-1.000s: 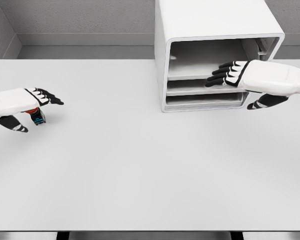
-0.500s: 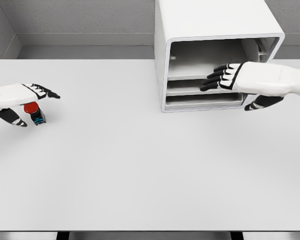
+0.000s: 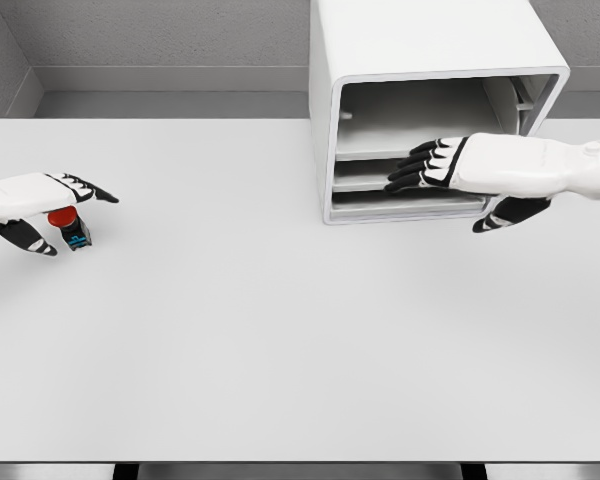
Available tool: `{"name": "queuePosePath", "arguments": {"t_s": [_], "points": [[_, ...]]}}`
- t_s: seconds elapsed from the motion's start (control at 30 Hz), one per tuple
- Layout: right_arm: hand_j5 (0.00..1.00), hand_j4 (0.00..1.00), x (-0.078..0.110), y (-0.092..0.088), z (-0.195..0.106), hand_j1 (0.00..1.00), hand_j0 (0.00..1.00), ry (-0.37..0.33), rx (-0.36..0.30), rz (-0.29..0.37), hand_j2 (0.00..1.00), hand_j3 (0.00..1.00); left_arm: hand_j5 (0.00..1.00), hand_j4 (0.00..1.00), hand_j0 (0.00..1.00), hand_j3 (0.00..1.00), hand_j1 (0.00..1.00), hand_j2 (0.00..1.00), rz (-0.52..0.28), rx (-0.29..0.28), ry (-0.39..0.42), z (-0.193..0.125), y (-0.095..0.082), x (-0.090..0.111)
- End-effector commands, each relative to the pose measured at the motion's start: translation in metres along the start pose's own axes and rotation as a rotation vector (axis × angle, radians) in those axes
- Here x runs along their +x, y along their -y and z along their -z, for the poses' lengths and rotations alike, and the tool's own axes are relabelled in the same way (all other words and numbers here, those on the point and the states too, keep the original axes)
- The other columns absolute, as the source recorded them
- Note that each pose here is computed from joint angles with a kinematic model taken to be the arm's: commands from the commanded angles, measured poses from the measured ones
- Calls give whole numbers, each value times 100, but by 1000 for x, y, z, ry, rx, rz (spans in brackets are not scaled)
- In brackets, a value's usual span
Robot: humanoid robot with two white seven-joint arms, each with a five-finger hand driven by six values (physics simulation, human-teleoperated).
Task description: Slide open multi-storey tabletop storage cabinets and put open load switch and slide close multi-storey tabletop storage cabinets
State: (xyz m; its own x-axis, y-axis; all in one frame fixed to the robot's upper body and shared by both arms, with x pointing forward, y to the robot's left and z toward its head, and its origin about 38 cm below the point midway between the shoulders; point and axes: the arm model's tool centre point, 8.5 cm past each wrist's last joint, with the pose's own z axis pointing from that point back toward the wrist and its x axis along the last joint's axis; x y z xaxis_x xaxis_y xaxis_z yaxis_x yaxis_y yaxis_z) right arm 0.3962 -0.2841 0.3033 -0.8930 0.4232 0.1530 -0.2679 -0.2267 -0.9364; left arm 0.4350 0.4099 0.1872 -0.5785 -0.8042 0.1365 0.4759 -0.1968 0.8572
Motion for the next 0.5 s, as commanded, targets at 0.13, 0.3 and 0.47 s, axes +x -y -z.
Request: {"name": "queuePosePath", "arguments": {"t_s": [0.13, 0.3, 0.47], "points": [[100, 100, -3, 6, 4, 100, 100, -18, -1, 68, 100, 100, 72, 72, 72, 72, 72, 72, -18, 0, -14, -2, 3, -5], [100, 100, -13, 4, 11, 100, 100, -111, 14, 142, 100, 100, 68, 68, 68, 68, 68, 68, -17, -6, -19, -3, 3, -6], [100, 100, -20, 7, 10, 100, 100, -165, 13, 200, 100, 100, 56, 56, 56, 56, 56, 56, -25, -14, -25, -4, 6, -9]]}}
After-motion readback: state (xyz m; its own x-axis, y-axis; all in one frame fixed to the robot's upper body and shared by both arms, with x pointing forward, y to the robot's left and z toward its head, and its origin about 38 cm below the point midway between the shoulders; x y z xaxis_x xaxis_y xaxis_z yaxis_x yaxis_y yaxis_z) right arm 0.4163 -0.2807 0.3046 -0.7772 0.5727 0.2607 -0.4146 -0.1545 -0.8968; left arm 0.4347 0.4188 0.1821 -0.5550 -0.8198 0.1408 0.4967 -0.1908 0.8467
